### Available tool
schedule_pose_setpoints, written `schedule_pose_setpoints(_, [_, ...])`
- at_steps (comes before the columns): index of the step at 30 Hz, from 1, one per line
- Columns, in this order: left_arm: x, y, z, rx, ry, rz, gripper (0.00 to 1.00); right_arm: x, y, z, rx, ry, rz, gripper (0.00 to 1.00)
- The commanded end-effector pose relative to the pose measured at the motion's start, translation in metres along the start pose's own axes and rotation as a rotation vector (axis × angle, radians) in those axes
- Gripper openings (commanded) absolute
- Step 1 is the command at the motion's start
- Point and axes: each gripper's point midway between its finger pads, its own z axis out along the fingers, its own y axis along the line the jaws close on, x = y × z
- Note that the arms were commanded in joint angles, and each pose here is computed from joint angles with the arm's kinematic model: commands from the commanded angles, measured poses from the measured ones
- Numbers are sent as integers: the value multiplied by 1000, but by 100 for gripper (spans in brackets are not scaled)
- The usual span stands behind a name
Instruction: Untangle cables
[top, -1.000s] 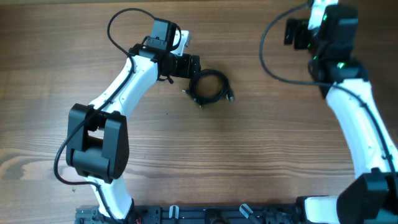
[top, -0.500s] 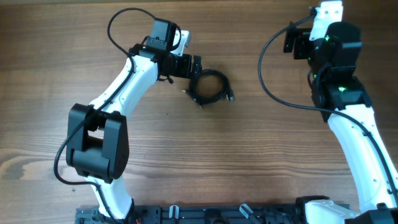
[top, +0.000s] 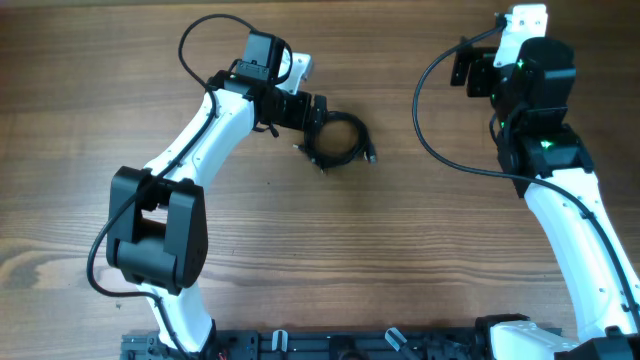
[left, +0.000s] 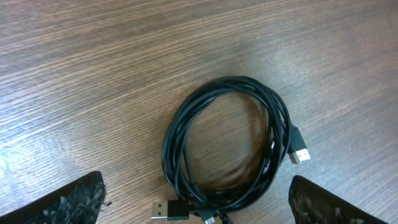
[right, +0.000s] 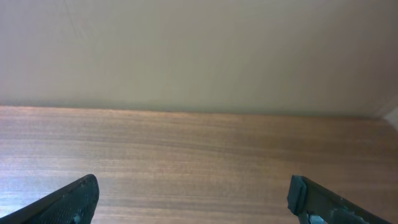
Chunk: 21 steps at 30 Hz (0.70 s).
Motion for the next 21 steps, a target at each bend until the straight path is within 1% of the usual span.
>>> schedule_pose_setpoints(1, [-5,-2,0,-4,-9,36,93,18,-1,1,17,65,46,100])
schedule_pose_setpoints(3, [-3,6,2,-44,-2,33,91,22,-1,1,17,78,65,100])
schedule_pose_setpoints(8, [8,19,11,-102,42,20,92,30,-1,0,18,112,76,100])
schedule_pose_setpoints(11, [13,23,21,-106,62,12,92,31,-1,-1,19,117,90,100])
schedule_pose_setpoints(16, [21,14,35,-95,96,30,93,31,0,-1,19,118,90,100])
schedule_pose_setpoints(21, [26,-4,49,-88,110,75,92,31,0,-1,16,118,93,100])
